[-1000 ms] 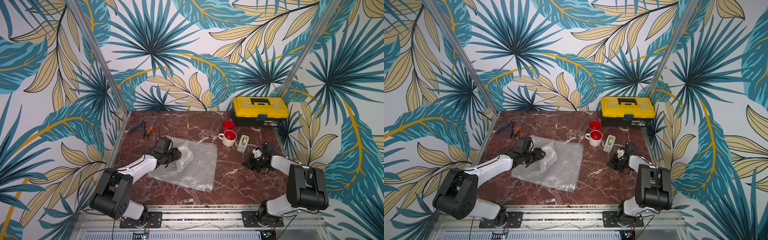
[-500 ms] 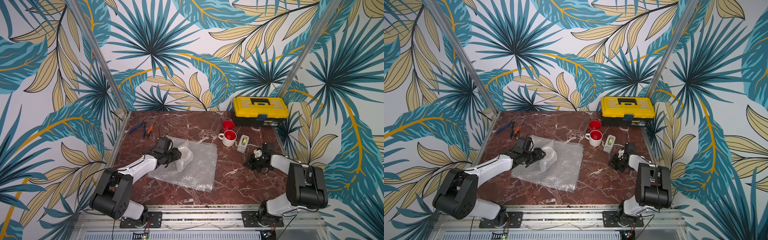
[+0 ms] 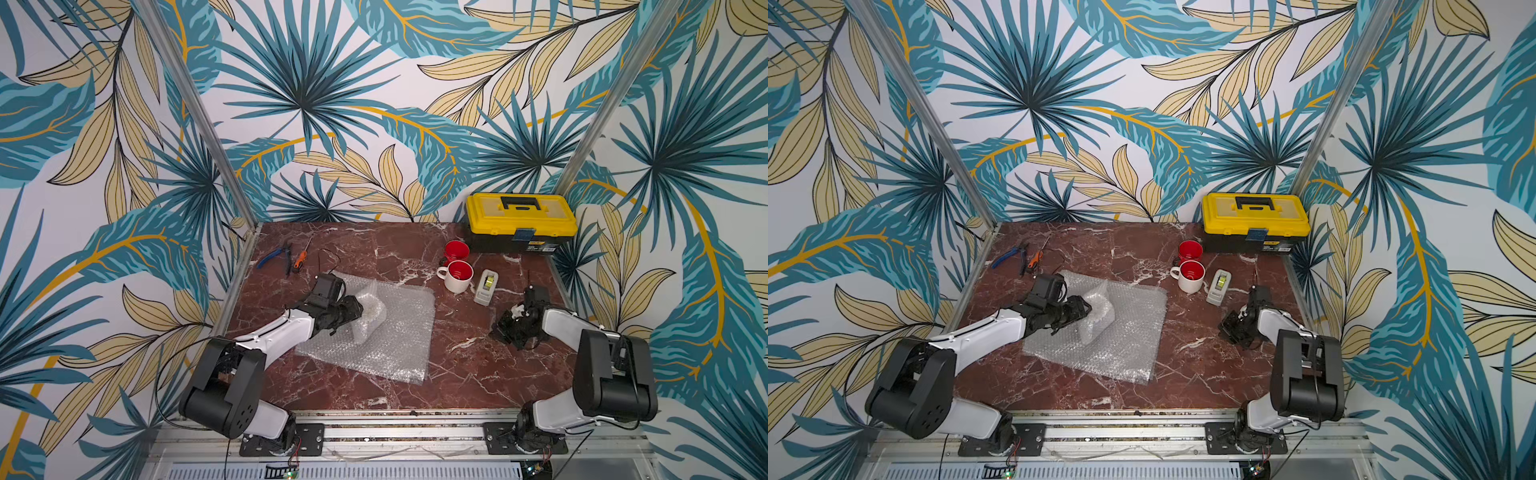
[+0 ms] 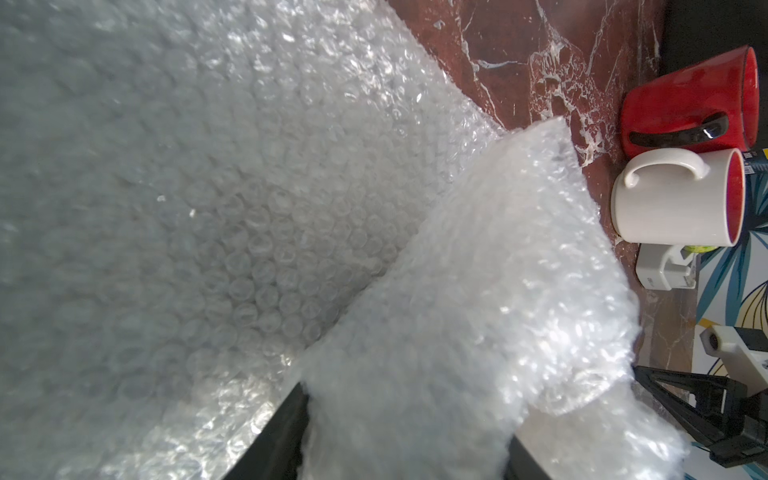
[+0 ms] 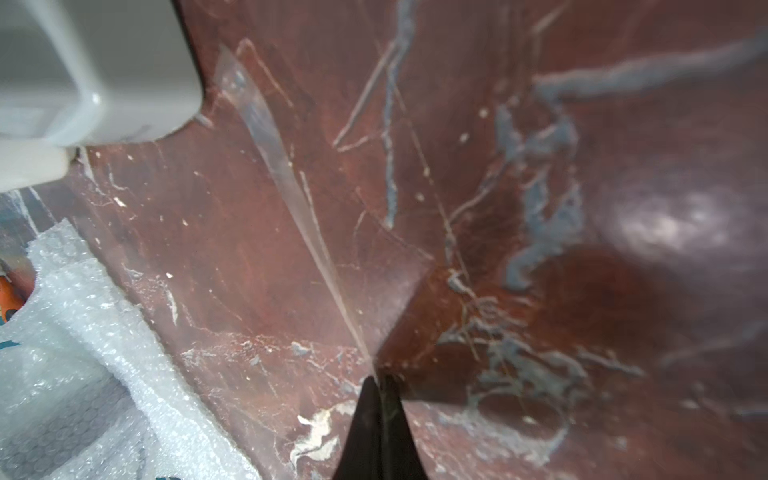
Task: Wrap mugs in bubble wrap
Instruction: Tear off the tape using the Tape Cutter, then stick the tape on the bubble wrap.
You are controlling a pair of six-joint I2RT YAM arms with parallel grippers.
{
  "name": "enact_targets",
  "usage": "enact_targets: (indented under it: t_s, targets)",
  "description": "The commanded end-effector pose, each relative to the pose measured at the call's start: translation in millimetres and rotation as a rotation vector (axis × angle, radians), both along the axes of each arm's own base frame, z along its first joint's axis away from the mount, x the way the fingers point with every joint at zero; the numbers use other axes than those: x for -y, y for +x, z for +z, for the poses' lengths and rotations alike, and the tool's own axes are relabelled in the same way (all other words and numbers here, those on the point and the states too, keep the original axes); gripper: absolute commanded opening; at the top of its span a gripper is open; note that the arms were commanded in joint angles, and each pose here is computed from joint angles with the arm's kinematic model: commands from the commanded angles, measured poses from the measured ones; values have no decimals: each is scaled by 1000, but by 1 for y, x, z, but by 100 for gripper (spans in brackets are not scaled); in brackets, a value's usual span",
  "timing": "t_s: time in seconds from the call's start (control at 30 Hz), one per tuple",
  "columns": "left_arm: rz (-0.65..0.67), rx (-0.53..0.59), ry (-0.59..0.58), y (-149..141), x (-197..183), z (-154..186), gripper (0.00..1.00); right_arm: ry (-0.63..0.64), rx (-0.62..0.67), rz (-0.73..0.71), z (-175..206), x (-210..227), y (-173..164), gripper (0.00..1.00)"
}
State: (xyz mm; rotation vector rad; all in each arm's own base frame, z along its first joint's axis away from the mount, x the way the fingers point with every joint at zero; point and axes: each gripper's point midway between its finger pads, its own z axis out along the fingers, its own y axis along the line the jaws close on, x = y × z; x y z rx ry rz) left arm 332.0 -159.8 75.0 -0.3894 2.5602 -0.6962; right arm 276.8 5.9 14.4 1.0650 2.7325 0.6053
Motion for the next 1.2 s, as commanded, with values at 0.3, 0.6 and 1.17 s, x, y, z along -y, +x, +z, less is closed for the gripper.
enact_targets:
  t_s: [0.3, 0.6, 1.17]
  targets:
    - [-12, -53, 23, -14, -1, -13, 56, -73, 82, 54, 59, -2, -34, 0]
    - [-32, -50, 23, -16, 2, -13, 56, 147, 304, 186, 141, -53, -10, 0]
    - [-169, -9, -21, -13, 28, -4, 51, 423, 462, 547, 207, -255, 79, 0]
